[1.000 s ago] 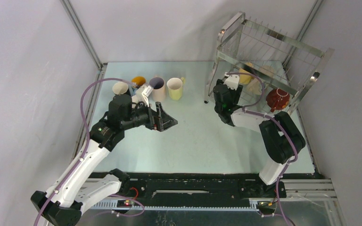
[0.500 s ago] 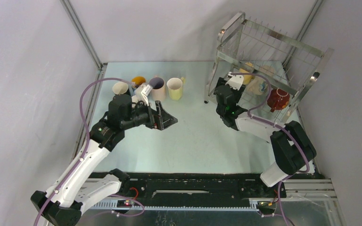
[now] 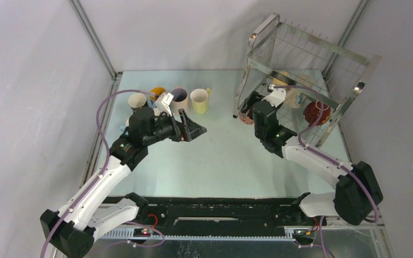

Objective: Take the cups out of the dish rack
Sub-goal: Unload the cup from the dish rack.

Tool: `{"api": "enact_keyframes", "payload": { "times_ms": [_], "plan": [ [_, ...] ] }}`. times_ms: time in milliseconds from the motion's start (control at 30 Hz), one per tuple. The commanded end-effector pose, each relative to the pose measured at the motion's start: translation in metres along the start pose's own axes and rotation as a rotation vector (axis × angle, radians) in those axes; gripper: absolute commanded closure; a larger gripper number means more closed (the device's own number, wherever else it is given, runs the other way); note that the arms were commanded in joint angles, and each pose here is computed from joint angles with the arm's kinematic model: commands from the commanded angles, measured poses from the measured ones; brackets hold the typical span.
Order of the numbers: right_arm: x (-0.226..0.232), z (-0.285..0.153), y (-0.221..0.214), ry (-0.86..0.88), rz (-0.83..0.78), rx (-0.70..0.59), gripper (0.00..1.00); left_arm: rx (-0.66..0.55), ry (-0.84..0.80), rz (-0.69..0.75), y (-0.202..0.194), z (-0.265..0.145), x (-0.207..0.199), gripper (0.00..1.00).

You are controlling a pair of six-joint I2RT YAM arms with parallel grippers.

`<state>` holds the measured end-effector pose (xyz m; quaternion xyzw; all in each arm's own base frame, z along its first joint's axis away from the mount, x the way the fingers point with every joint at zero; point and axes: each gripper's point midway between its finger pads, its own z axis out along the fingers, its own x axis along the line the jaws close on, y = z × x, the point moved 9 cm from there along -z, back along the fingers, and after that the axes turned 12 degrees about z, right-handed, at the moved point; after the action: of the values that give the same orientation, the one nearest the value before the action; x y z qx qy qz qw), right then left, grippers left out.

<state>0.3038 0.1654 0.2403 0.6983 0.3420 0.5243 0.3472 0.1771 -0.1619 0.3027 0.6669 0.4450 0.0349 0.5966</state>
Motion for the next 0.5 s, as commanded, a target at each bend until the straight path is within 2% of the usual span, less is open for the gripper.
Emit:
{"api": "enact_keyframes", "payload": {
  "times_ms": [0,467],
  "plan": [
    [0.026,-0.034,0.024,0.145,0.187,0.039,0.99,-0.069,-0.04,-0.047,0.003,0.01,-0.001,0.0],
    [0.059,-0.094,0.043,0.436,0.458,0.259,1.0,-0.16,-0.162,-0.146,0.01,0.029,-0.005,0.03]
  ]
}}
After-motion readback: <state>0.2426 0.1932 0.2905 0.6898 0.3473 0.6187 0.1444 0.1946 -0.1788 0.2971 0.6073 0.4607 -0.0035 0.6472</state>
